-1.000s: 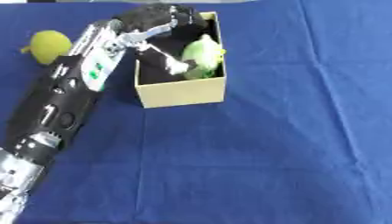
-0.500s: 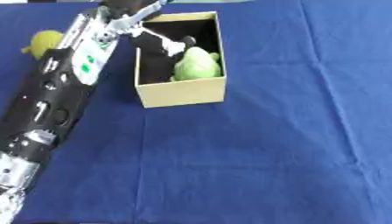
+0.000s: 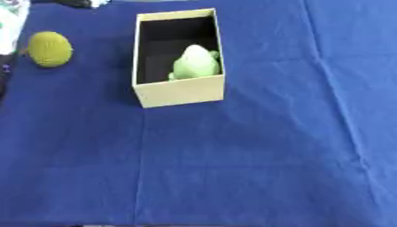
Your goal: Pick up objects on the table and place them in the box.
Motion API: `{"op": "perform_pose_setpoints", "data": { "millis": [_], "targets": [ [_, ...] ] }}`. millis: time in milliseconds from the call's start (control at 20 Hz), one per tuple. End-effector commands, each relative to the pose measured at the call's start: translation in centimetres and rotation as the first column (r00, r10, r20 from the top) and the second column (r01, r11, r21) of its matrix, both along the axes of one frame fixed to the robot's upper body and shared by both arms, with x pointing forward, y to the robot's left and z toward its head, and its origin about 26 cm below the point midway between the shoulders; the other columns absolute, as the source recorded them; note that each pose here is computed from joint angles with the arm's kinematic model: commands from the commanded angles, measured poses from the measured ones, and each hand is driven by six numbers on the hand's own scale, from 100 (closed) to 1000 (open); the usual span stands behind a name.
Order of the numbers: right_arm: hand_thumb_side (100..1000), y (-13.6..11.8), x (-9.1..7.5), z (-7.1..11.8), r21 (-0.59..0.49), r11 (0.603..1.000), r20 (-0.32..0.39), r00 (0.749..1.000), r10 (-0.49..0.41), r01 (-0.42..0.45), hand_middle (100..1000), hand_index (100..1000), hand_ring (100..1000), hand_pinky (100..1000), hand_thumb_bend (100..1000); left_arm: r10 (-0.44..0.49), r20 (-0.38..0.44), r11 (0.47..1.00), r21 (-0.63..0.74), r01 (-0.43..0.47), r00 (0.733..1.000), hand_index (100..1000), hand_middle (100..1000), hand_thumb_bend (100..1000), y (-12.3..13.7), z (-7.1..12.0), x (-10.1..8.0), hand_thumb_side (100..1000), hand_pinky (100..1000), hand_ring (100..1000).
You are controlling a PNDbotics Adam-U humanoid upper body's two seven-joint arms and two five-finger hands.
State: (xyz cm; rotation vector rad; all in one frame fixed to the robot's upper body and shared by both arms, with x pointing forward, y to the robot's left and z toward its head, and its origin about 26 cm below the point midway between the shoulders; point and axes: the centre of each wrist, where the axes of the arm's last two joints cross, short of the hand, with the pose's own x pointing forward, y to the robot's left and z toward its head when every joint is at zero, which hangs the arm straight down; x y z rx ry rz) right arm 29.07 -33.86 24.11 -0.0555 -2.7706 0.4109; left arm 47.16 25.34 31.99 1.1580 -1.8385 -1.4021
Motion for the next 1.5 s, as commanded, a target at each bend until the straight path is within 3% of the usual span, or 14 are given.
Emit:
{"op": "perform_pose_setpoints", "data": {
  "millis": [50,300,600,1200,1300,1500],
  "targets": [
    [547,-0.3,-0.4,1.1,-0.039,0.999,0.032,0.999,-0.019,0.02,529,775,791,890,100,0.084,-0.017,0.996,0.037,-0.084,0.996,925,876,421,3.7,1.2,-0.1,412,940,943],
    [547,-0.3,-0.4,1.1,-0.039,0.999,0.035,0.999,-0.019,0.02,529,775,791,891,100,0.128,-0.164,0.99,0.076,-0.117,0.978,924,888,424,5.9,0.2,0.8,363,957,957],
    [548,-0.2,-0.4,1.0,-0.038,0.999,0.031,0.999,-0.016,0.018,526,773,790,892,100,0.182,-0.334,0.981,0.133,-0.145,0.925,929,887,427,7.3,-1.3,1.6,300,966,960],
    [549,0.0,-0.3,0.7,-0.034,0.999,0.017,1.0,-0.002,0.003,521,771,789,894,100,0.352,-0.386,0.936,0.155,-0.317,0.853,935,892,408,8.9,-3.8,2.2,209,963,966],
    [549,0.0,-0.3,0.6,-0.034,0.999,0.012,1.0,0.0,0.001,519,770,789,895,100,0.371,-0.399,0.929,0.158,-0.336,0.838,936,891,370,9.2,-4.1,2.3,121,958,963],
    [550,0.1,-0.3,0.4,-0.038,0.999,0.0,1.0,0.002,-0.002,517,769,789,896,100,0.384,-0.422,0.923,0.151,-0.354,0.821,937,891,347,9.7,-4.0,2.3,100,954,962]
  ]
}}
